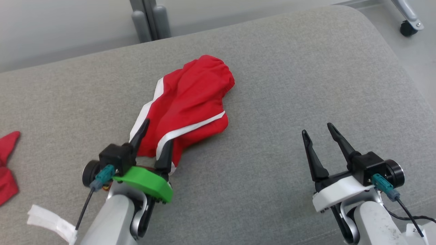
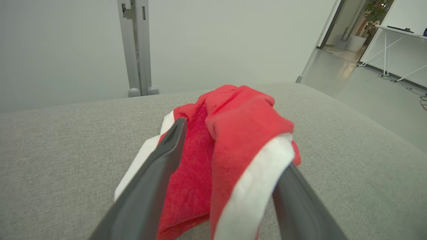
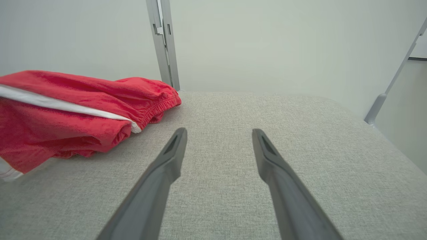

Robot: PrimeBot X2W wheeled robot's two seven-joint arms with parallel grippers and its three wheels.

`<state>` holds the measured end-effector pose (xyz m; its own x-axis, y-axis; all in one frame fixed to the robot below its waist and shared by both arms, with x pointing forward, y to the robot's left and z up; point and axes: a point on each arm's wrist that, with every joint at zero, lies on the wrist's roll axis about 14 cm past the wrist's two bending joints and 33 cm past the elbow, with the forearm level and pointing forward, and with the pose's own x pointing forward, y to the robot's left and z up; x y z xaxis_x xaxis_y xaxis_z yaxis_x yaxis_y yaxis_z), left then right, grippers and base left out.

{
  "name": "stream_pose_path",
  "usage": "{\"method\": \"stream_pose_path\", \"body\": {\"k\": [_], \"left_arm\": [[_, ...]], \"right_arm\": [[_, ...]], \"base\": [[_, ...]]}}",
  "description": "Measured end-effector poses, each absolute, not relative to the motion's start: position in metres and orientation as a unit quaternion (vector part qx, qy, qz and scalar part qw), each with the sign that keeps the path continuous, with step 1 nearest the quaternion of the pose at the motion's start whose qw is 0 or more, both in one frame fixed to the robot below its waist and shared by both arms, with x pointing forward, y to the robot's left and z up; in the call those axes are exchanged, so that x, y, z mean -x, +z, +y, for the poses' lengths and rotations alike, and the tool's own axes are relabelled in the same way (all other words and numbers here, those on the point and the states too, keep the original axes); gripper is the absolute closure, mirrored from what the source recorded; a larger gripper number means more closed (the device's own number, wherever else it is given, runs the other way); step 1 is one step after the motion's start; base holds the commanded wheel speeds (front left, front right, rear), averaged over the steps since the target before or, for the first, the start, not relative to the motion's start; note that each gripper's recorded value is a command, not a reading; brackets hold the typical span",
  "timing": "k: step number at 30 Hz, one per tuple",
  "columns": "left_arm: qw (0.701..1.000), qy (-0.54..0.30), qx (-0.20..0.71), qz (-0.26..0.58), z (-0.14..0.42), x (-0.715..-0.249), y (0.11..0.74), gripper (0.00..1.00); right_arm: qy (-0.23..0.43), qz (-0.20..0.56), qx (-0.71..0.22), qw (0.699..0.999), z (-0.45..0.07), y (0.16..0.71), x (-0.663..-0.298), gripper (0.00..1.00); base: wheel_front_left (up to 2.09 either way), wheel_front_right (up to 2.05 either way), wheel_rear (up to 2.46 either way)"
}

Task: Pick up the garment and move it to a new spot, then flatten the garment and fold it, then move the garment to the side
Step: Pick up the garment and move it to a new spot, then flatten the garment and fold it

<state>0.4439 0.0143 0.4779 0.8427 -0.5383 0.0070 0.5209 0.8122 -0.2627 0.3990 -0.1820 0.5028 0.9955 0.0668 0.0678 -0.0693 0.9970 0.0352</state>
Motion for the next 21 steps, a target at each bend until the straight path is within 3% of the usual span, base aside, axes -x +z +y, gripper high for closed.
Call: {"method": "stream_pose_path", "body": {"k": [14,21], "left_arm": [[0.983,-0.129,0.115,0.057,0.108,-0.39,0.451,0.0],[0.987,-0.099,0.111,0.057,0.125,-0.367,0.448,0.0]], "right_arm": [[0.047,-0.035,-0.029,0.998,-0.17,0.504,-0.378,0.0],[0.062,-0.032,-0.03,0.997,-0.16,0.503,-0.375,0.0]], "base": [[0.0,0.0,0.0],[0.0,0.0,0.0]]}}
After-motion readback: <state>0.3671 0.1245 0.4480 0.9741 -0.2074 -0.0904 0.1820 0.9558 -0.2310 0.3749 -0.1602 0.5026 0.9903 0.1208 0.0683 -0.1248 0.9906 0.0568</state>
